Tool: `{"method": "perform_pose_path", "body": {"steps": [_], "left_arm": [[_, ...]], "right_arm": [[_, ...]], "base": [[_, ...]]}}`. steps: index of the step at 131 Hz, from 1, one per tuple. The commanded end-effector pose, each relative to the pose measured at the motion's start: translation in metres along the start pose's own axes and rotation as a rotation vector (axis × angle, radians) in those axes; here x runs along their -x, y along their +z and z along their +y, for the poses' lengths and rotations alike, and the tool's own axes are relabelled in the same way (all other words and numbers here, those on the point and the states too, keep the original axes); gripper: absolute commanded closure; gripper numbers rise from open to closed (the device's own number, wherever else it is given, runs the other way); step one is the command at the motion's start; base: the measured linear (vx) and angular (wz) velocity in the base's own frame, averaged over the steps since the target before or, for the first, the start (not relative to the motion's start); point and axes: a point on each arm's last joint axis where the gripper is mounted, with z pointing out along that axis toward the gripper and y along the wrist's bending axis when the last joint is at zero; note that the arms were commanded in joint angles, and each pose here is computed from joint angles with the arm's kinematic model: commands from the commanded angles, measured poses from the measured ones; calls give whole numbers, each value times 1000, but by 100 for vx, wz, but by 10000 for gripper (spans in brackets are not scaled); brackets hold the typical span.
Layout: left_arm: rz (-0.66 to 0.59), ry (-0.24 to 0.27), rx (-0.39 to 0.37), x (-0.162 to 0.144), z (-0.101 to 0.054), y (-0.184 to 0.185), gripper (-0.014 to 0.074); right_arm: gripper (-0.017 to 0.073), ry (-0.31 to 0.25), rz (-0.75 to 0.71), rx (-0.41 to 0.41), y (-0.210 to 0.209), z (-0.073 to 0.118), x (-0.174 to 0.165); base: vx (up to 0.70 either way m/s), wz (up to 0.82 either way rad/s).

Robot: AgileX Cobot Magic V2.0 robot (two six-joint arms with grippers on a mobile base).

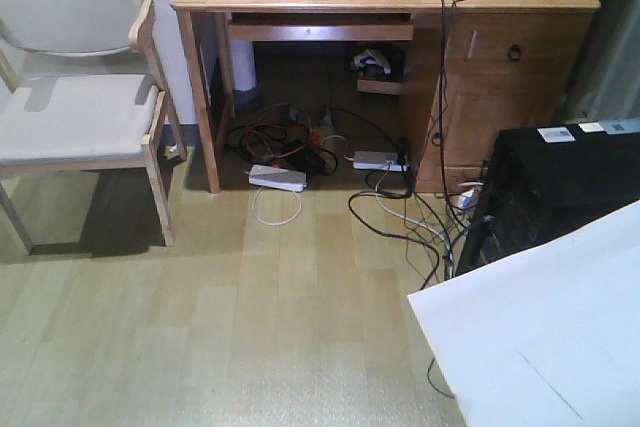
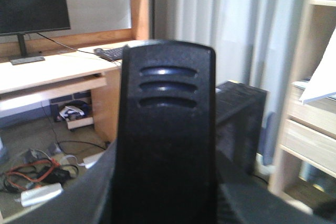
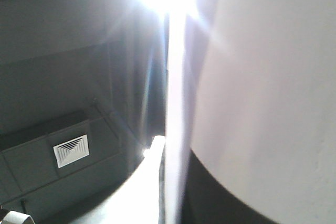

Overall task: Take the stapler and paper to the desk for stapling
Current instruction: 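Drive the base away from the shelf toward the wooden desk, then drive up to the desk holding stapler and paper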

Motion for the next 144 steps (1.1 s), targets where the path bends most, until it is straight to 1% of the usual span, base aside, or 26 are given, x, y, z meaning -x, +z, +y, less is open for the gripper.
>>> {"method": "perform_pose_path", "body": {"steps": [1,144], "left_arm": [[-136,-7,0,19,0,-2,600],[-136,-7,0,19,0,-2,600]], "right_arm": [[566,-12,-4,54,5,9,2],[566,-12,-4,55,5,9,2]], "base": [[33,2],[37,1]]}}
